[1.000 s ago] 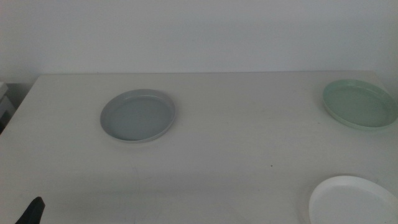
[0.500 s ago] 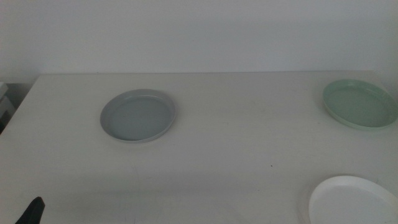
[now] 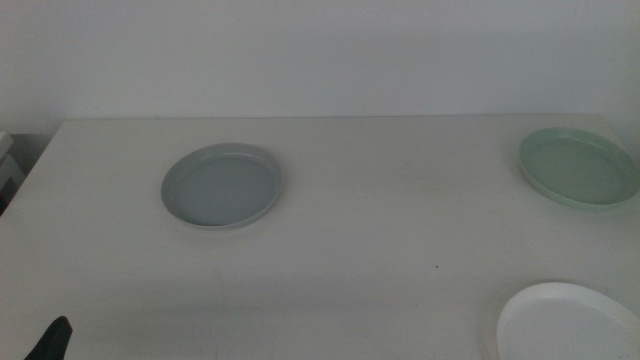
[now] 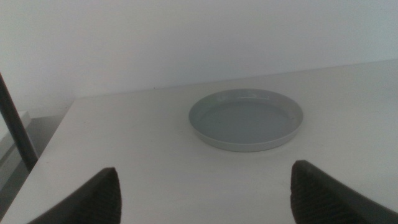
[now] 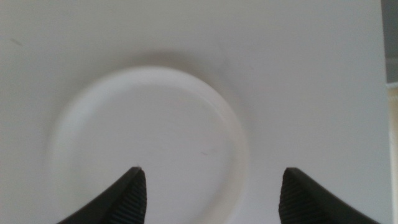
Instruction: Stack the three bowls on top of each other.
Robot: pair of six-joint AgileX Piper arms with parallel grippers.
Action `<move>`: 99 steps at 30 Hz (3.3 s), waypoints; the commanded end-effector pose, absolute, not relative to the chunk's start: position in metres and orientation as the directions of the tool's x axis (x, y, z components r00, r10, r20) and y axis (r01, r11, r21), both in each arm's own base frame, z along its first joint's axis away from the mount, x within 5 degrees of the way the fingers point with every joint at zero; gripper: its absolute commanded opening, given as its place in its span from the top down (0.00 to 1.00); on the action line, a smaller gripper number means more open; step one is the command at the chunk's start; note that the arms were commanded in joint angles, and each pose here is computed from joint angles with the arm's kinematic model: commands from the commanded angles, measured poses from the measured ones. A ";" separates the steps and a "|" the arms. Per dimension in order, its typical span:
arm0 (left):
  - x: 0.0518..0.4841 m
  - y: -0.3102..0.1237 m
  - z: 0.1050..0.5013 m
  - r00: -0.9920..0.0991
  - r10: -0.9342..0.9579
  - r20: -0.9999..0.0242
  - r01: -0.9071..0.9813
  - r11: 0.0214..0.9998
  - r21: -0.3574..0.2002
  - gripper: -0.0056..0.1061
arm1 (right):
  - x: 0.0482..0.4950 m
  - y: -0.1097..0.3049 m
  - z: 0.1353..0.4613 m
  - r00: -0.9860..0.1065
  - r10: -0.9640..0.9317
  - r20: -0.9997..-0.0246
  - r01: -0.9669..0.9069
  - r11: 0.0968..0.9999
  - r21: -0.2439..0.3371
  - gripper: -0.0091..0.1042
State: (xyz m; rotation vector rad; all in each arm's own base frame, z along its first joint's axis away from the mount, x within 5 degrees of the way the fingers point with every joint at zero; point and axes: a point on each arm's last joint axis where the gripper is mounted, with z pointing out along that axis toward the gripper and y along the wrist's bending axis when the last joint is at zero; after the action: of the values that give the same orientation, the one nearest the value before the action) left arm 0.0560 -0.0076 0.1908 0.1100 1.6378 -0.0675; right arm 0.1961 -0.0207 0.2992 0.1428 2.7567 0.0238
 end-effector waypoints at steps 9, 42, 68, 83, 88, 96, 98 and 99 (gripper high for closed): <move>0.055 -0.006 0.200 0.019 0.009 -1.000 0.090 0.996 0.011 0.01 | 0.221 -0.056 0.269 -0.937 -0.057 -0.345 -0.037 0.997 -0.064 0.44; 0.055 -0.006 0.200 0.019 0.008 -1.000 0.090 0.996 0.010 0.01 | 0.266 -0.066 0.172 -0.997 -0.031 -0.073 -0.035 0.998 0.054 0.67; 0.055 -0.006 0.200 0.019 0.008 -1.000 0.090 0.996 0.010 0.01 | 0.259 -0.040 0.209 -0.985 0.007 -0.171 -0.013 0.993 0.115 0.93; 0.055 -0.006 0.200 0.019 0.009 -1.000 0.090 0.996 0.011 0.01 | 0.297 0.079 0.263 -0.943 -0.081 -0.323 -0.167 0.954 0.248 0.93; 0.055 -0.006 0.200 0.019 0.009 -1.000 0.090 0.996 0.011 0.01 | 0.319 0.116 0.249 -0.936 -0.130 -0.327 -0.227 0.933 0.280 0.93; 0.055 -0.006 0.200 0.019 0.009 -1.000 0.090 0.996 0.011 0.01 | 0.346 0.157 0.220 -0.931 -0.182 -0.316 -0.278 0.915 0.291 0.93; 0.055 -0.006 0.200 0.019 0.009 -1.000 0.090 0.996 0.011 0.01 | 0.350 0.161 0.211 -0.936 -0.191 -0.296 -0.279 0.916 0.290 0.93; 0.055 -0.006 0.200 0.019 0.009 -1.000 0.090 0.996 0.011 0.01 | 0.351 0.162 0.206 -0.939 -0.193 -0.286 -0.277 0.916 0.289 0.93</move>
State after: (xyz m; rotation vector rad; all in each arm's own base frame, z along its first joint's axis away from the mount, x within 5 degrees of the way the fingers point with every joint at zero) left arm 0.0560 -0.0076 0.1908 0.1100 1.6378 -0.0675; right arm 0.3463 0.1580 0.1845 -0.3580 2.9098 0.4471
